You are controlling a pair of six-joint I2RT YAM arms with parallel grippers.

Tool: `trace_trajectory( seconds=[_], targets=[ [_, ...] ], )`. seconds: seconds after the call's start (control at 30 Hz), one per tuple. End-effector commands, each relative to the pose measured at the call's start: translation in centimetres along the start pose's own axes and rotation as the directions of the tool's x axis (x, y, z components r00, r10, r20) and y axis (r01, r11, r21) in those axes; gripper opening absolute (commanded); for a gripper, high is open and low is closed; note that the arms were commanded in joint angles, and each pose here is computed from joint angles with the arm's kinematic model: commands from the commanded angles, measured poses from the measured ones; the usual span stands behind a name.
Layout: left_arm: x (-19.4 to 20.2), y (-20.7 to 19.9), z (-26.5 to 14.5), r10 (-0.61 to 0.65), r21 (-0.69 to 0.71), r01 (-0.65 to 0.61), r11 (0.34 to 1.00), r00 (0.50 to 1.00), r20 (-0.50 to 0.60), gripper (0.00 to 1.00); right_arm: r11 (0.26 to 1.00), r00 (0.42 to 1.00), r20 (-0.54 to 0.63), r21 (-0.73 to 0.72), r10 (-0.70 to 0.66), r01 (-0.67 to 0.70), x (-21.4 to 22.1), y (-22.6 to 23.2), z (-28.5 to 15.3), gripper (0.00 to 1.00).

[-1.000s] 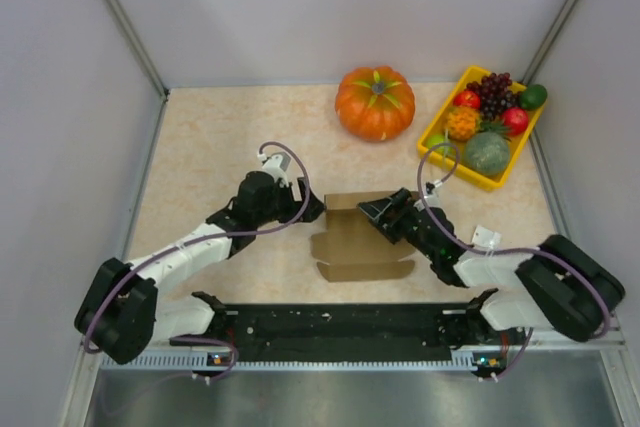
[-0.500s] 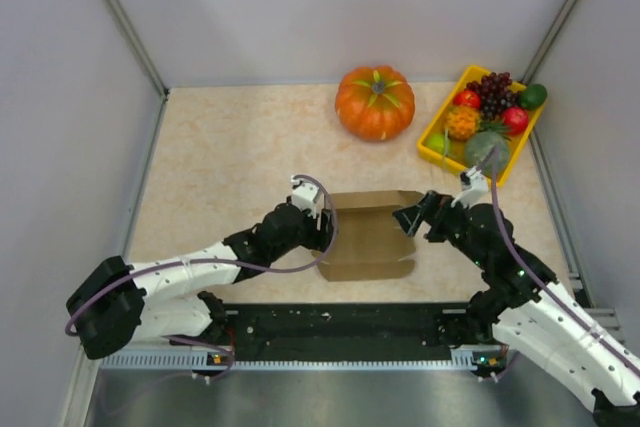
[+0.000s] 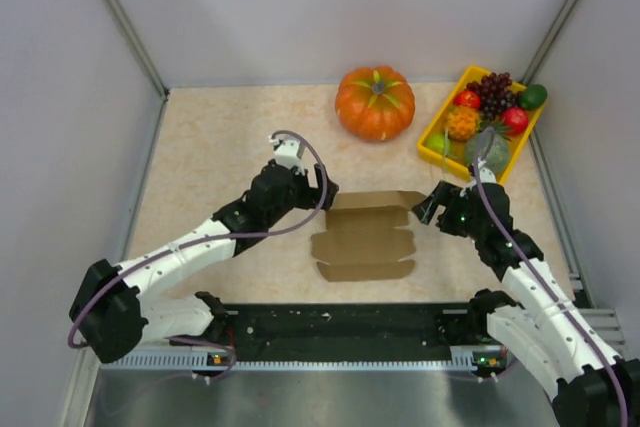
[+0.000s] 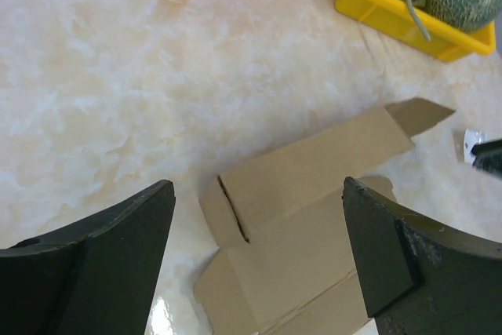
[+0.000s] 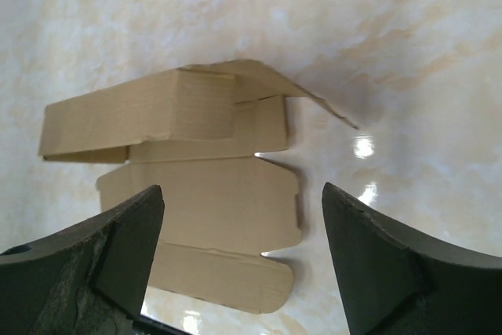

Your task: Fold the paper box

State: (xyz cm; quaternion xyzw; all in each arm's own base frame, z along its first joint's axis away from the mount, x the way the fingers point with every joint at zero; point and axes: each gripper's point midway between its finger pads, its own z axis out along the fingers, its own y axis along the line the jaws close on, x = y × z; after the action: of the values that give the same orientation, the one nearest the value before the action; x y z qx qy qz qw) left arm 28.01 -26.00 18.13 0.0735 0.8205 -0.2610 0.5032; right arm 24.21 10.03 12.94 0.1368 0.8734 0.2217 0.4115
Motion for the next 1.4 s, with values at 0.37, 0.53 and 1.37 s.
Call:
trace_trajectory(
  seconds=[0.37,0.53,1.37],
  targets=[
    [2.5,1.0,3.9,-0.129,0.133,0.170,0.977,0.954,-0.271,0.75,0.957,0.989,-0.069,-0.270,-0.129,0.106,-2.3,6.4,2.1,0.74],
    [3.6,2.2,3.0,-0.135,0.096,0.163,0.982,0.959,-0.249,0.75,0.952,0.984,-0.112,-0.287,-0.142,0.104,-1.7,6.6,2.7,0.67],
    [7.5,3.5,4.0,0.222,-0.212,-0.190,0.959,0.965,0.138,0.52,0.946,0.992,-0.093,-0.319,-0.087,0.053,-1.3,7.0,1.6,0.69]
  ],
)
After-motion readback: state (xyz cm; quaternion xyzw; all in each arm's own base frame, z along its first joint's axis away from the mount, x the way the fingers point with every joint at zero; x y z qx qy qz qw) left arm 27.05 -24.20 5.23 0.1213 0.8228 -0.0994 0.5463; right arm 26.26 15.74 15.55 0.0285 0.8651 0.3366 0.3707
